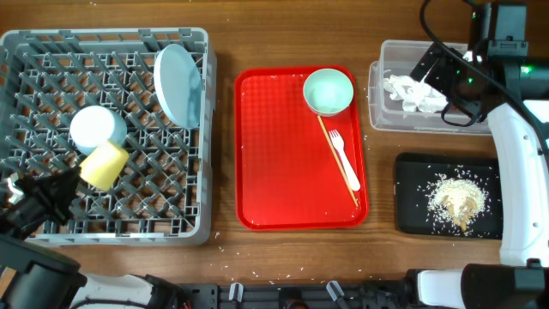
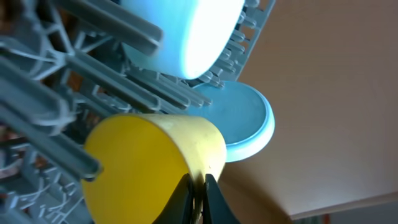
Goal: Sort waste into correct bins and load items into the dishwasher rack
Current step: 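Carry the yellow cup into the rack and set it upside down, then reach the left gripper back to the green bowl on the tray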
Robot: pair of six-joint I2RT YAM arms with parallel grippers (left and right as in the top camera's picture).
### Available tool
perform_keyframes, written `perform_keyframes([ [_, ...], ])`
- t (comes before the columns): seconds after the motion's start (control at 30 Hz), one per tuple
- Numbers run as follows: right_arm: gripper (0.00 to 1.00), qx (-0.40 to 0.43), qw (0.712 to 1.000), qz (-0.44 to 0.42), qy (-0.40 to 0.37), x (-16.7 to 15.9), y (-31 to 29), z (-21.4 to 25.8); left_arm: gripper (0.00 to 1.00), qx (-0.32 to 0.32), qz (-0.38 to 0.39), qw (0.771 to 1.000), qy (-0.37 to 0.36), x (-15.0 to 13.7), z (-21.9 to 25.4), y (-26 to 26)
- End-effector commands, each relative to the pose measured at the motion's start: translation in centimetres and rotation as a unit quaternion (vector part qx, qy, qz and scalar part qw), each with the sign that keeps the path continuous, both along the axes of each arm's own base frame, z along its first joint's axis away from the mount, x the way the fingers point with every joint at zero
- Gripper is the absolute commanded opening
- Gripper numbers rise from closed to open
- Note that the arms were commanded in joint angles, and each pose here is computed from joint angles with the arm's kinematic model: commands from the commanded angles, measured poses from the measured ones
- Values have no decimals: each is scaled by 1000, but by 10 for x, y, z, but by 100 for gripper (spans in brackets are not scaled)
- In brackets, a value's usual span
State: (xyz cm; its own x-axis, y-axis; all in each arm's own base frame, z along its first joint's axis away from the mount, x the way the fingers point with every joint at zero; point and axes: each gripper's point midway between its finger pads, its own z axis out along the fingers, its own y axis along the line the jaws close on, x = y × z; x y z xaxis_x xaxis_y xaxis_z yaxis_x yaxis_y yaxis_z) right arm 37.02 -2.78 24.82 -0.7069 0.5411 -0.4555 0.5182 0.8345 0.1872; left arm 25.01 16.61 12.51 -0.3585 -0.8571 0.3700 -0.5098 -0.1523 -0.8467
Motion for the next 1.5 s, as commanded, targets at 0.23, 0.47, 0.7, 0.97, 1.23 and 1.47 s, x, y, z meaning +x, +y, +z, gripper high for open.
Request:
perform_keyframes([
  [0.23, 100, -2, 1000, -6, 0, 1, -2, -1, 12, 102, 10, 986, 133, -31, -2, 13],
  [0.47, 100, -2, 1000, -6, 0, 1, -2, -1, 18, 166, 94, 955, 225, -55, 16, 28],
  [0.7, 100, -2, 1000, -6, 0, 1, -2, -1, 4, 286, 14, 945, 156, -17, 50, -10],
  [0.97, 100, -2, 1000, -6, 0, 1, -2, -1, 4, 342, -29, 896, 282, -2, 3, -15],
  [1.23, 100, -2, 1000, -6, 0, 1, -2, -1, 4, 297, 68, 876, 375, -34, -5, 7],
  [1.47, 100, -2, 1000, -6, 0, 1, -2, -1, 4, 309, 100, 915, 240, -32, 60, -13],
])
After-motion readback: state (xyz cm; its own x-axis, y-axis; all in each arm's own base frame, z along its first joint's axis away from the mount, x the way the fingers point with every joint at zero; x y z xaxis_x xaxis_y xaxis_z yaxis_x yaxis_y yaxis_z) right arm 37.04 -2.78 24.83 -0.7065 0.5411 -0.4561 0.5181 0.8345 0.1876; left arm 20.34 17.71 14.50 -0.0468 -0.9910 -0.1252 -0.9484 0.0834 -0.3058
